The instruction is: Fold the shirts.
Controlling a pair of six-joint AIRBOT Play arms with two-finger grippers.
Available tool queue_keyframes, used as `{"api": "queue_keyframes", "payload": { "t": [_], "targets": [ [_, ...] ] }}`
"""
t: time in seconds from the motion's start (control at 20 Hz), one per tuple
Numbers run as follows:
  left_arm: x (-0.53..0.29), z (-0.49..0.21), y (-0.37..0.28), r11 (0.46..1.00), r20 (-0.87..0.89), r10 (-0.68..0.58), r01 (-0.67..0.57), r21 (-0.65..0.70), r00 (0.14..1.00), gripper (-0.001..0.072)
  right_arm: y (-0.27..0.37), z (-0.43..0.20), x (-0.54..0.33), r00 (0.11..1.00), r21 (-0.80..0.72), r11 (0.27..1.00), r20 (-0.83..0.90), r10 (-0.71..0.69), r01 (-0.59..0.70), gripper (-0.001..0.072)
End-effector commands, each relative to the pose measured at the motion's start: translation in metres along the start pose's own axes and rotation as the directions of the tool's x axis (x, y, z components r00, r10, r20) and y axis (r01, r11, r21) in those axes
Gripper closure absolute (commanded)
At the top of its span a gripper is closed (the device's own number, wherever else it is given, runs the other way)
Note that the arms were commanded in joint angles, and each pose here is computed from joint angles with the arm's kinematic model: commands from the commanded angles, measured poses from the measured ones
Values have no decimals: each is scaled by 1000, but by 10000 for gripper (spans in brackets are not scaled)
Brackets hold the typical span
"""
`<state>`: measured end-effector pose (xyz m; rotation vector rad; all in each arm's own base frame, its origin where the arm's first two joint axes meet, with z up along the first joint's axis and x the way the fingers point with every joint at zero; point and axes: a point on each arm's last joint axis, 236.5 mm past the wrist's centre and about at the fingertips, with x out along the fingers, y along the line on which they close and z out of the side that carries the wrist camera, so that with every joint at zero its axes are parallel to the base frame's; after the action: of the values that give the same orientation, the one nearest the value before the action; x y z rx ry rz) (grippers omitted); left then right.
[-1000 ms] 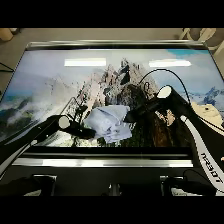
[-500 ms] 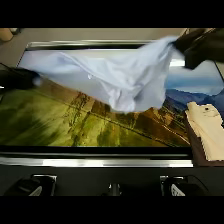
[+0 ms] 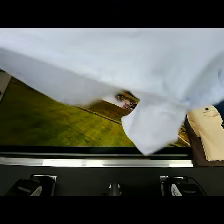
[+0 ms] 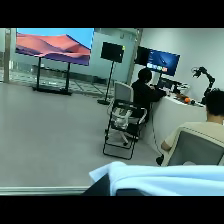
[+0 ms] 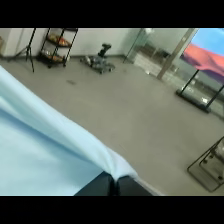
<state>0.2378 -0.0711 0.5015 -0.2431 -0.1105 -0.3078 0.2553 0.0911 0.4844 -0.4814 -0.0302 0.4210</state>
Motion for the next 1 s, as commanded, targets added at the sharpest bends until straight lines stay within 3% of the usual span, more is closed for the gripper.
{"api": "queue_keyframes", "payload": {
  "t": [0.0,0.15,0.25,0.45,0.65,0.7,0.8,0.85,0.95],
  "targets": [
    [8,-28,16,998,-101,63,-60,32,993,683,25,-90,5,925,93,988,-351,147,-122,687],
    [38,-109,35,995,-306,102,-96,34,946,683,70,-192,31,686,331,894,-577,444,-300,688],
    [54,-183,53,991,-458,134,-128,44,879,682,91,-258,57,561,459,834,-621,547,-306,688],
    [60,-332,75,985,-705,126,-172,6,698,681,117,-366,147,582,619,765,-560,590,-179,687],
    [55,-398,75,976,-788,78,-208,-65,611,681,160,-407,201,584,835,538,-382,717,-115,685],
    [55,-403,76,975,-794,80,-211,-62,603,681,166,-410,210,589,860,497,-342,732,-118,624],
    [60,-401,77,976,-781,82,-210,-64,619,680,167,-407,217,607,867,473,-291,739,-160,187],
    [62,-398,77,978,-773,82,-202,-61,630,680,161,-399,213,605,853,482,-280,745,-199,145],
    [63,-397,78,978,-769,83,-200,-59,633,680,143,-383,195,587,834,497,-284,759,-240,145]
  ]
}}
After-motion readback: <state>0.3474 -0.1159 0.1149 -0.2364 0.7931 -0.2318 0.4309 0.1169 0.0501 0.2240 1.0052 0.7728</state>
